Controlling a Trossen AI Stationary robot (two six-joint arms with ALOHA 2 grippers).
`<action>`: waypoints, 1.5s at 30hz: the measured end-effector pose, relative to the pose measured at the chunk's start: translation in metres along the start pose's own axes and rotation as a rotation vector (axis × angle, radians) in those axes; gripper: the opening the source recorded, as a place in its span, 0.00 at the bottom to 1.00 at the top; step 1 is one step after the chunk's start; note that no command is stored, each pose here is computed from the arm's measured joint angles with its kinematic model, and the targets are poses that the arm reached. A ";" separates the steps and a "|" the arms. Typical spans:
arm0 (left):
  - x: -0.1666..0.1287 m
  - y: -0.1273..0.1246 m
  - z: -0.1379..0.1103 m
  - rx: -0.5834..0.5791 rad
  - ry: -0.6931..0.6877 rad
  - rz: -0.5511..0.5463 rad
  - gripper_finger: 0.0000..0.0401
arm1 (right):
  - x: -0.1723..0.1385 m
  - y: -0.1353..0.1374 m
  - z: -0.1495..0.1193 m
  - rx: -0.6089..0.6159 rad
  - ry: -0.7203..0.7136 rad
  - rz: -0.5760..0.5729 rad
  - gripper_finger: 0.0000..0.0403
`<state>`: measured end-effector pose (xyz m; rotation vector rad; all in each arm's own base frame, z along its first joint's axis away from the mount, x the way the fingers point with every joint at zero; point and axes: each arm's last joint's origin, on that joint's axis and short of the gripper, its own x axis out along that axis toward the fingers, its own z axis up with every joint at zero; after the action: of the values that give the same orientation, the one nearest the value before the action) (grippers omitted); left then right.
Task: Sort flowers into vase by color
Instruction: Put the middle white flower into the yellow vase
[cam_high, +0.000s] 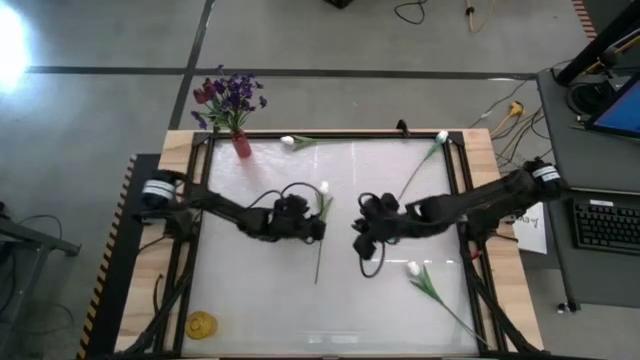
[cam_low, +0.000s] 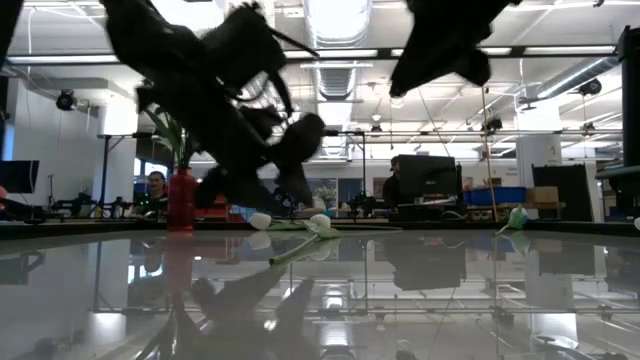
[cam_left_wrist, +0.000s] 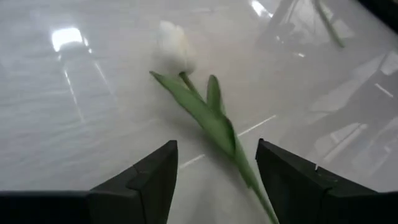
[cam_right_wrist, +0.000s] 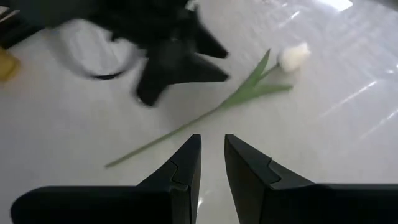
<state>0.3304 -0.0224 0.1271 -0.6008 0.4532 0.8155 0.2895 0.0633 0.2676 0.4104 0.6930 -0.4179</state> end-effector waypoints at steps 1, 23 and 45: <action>0.007 -0.001 0.001 -0.009 0.011 0.005 0.52 | -0.004 0.003 -0.004 0.005 -0.003 -0.002 0.16; 0.072 -0.003 0.000 0.191 0.087 0.219 0.32 | -0.021 0.035 -0.049 0.115 0.012 -0.019 0.16; -0.072 0.054 0.021 0.163 -0.455 -0.737 0.00 | -0.017 0.043 -0.046 0.120 -0.026 0.039 0.16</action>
<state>0.2476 -0.0175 0.1678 -0.3679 -0.1287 0.1871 0.2752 0.1261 0.2571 0.5301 0.6356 -0.4283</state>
